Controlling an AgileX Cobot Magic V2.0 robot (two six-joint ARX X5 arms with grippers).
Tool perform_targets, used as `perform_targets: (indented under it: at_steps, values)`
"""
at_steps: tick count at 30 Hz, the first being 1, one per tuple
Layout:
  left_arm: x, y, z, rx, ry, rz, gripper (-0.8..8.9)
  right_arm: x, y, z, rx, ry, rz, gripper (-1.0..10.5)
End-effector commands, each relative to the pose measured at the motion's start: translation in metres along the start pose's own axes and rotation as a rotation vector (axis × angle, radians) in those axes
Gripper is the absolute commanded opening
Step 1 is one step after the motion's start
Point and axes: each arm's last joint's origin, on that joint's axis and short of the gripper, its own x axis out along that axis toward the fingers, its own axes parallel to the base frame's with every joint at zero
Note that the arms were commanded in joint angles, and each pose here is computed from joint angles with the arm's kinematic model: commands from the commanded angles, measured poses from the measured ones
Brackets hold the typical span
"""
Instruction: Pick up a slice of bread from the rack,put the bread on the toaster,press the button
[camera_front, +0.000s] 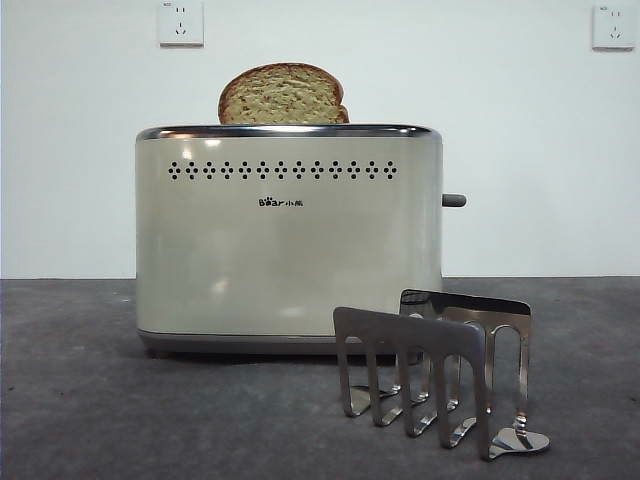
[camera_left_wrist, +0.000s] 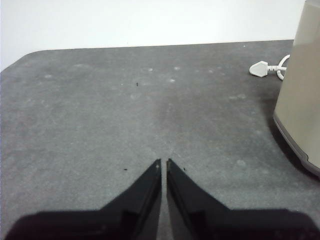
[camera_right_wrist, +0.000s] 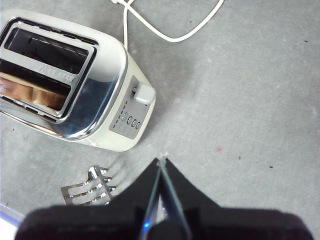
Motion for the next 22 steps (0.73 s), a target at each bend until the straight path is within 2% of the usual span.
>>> perform_targets:
  at_steps: [1,6,10,12,18,22]
  values:
    - [0.002,0.0,-0.003,-0.007,0.012,0.0,0.19,0.002,-0.001,0.001,-0.006,0.007,-0.003,0.0]
    - [0.003,0.0,-0.005,-0.007,0.031,0.0,0.19,0.013,-0.008,0.0,-0.011,0.005,-0.05,0.0]
    - [0.003,0.0,-0.005,-0.007,0.038,-0.001,0.19,0.014,-0.009,-0.017,-0.146,-0.062,-0.173,0.0]
    - [0.003,0.0,-0.005,-0.007,0.042,0.0,0.19,0.014,-0.007,-0.031,-0.208,-0.133,-0.222,0.0]
    - [0.003,0.0,-0.006,-0.007,0.044,0.0,0.19,0.024,-0.006,-0.082,-0.254,-0.389,-0.3,0.0]
    - [0.003,0.0,-0.006,-0.007,0.044,0.0,0.19,0.04,-0.007,-0.126,-0.254,-0.461,-0.37,0.0]
